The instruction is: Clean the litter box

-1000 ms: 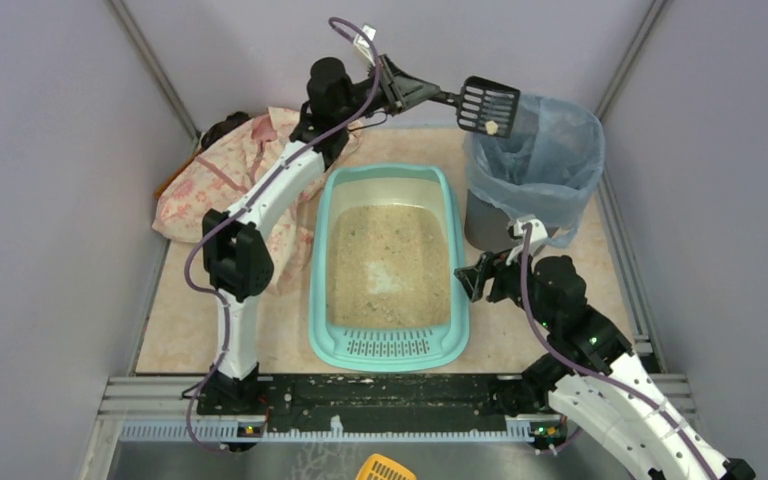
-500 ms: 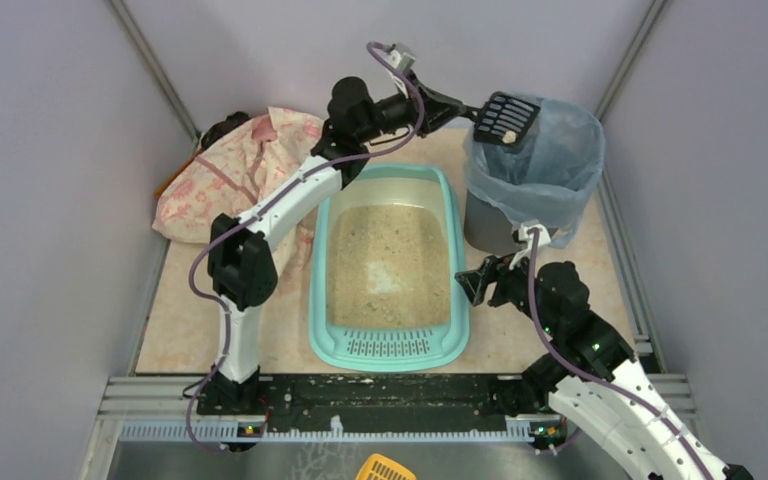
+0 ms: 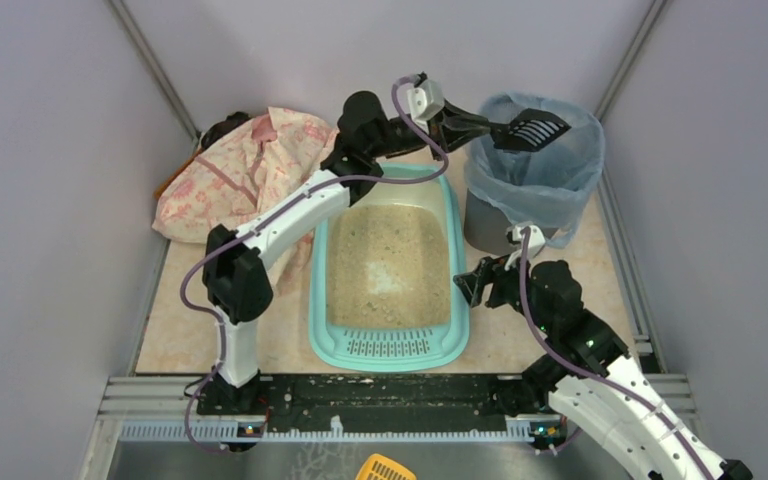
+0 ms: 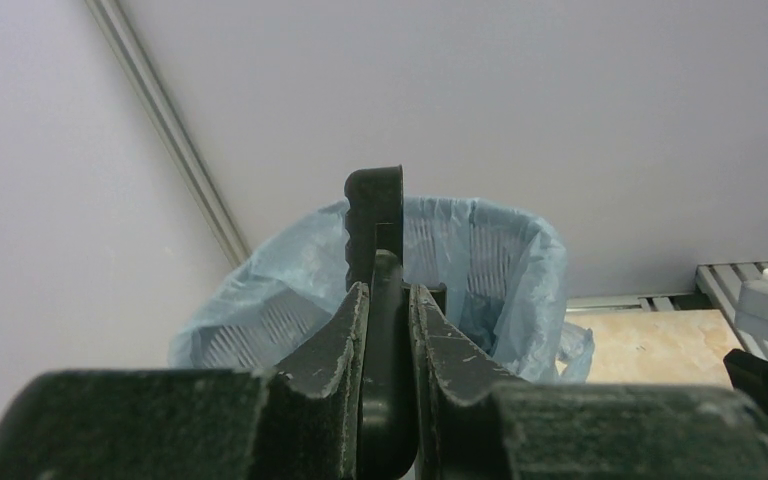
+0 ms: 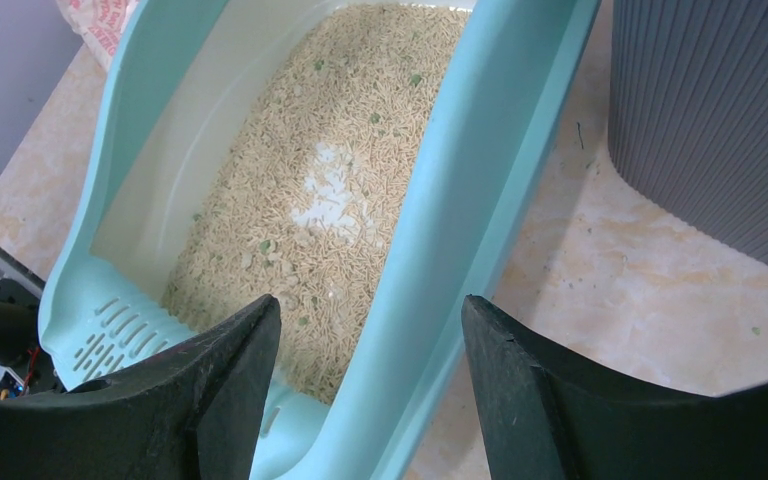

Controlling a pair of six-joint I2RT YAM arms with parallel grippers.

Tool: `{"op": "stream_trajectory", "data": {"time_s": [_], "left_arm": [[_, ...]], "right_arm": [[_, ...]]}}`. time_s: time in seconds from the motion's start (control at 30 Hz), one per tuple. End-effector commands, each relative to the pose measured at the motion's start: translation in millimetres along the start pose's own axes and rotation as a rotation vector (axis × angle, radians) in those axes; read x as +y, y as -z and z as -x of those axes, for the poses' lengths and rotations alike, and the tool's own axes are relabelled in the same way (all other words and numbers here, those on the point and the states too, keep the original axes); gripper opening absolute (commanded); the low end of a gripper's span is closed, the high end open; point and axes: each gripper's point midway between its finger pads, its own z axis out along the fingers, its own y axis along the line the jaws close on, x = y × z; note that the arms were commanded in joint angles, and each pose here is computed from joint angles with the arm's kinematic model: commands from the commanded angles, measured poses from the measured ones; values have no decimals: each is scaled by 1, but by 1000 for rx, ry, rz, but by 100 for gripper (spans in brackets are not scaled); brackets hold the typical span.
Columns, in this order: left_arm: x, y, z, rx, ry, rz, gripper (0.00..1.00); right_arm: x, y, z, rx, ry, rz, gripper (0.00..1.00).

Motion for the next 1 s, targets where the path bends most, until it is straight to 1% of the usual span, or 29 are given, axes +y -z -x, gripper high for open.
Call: {"op": "stream_trajectory", "data": {"time_s": [0.0, 0.07, 0.17, 0.27, 0.37, 0.47, 0.53, 0.57, 0.67, 0.73, 0.87, 0.97], "left_arm": [[-10, 4, 60, -100, -163, -32, 0], [-8, 6, 71, -112, -155, -6, 0], [8, 15, 92, -135, -117, 125, 0], [31, 40, 114, -158, -25, 303, 0], [47, 78, 124, -134, 77, 441, 0], [35, 114, 129, -93, 81, 518, 0], [22, 138, 128, -63, 93, 563, 0], [11, 152, 134, -61, 100, 578, 0], [-16, 183, 119, -21, 152, 599, 0], [-33, 197, 103, 21, 198, 589, 0], [-60, 214, 55, 166, 320, 566, 0], [-70, 228, 24, 277, 392, 594, 0]], "right_arm": [[3, -2, 12, -45, 6, 9, 67], [3, -3, 12, -43, 6, 9, 67], [4, -2, 15, -53, 4, 12, 67], [5, -1, 16, -59, 3, 15, 67], [3, -1, 13, -54, 4, 13, 67], [2, -5, 9, -49, 5, 11, 67], [1, -9, 9, -51, 5, 11, 67], [2, -11, 9, -53, 5, 13, 67], [9, -16, 12, -55, 16, 53, 67], [16, -18, 15, -58, 25, 87, 67], [24, -20, 24, -59, 46, 118, 67], [26, -19, 30, -72, 53, 119, 67]]}}
